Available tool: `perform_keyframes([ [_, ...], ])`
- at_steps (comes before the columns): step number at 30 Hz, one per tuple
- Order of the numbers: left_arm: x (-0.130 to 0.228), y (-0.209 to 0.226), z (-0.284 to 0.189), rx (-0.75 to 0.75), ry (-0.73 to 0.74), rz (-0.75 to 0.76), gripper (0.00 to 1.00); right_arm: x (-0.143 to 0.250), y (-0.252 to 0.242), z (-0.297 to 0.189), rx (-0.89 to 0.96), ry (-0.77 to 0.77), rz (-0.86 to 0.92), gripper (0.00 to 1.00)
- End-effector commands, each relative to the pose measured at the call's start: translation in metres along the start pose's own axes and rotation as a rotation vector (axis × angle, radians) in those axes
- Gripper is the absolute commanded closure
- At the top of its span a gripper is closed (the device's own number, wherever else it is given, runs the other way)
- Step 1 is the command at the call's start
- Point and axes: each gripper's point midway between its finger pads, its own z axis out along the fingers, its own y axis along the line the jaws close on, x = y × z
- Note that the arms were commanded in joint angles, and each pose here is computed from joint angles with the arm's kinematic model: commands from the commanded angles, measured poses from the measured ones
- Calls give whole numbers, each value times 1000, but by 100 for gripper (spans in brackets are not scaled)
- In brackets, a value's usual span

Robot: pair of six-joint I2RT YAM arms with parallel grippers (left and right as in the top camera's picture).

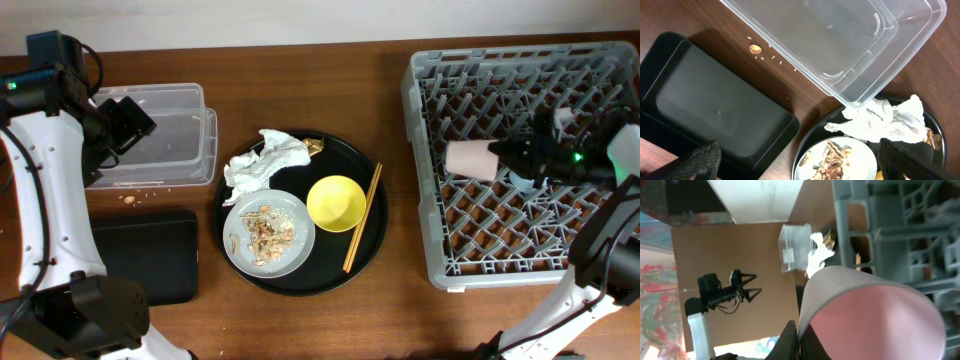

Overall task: Sort waste into correct bins and load items into the dishwasher rack
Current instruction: 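Carry the pink cup with the right gripper into the dish rack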

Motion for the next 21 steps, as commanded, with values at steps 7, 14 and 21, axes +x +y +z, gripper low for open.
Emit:
perform_keyframes([
  [7,-4,2,-15,15,-44,-15,1,-6,24,21,-120,-23,-110,96],
  [14,-4,2,-15,15,-44,-15,1,5,5,26,-21,43,-104,96],
  [21,-4,2,-16,15,-44,-15,1,2,-1,17,-21,15,-94,96],
])
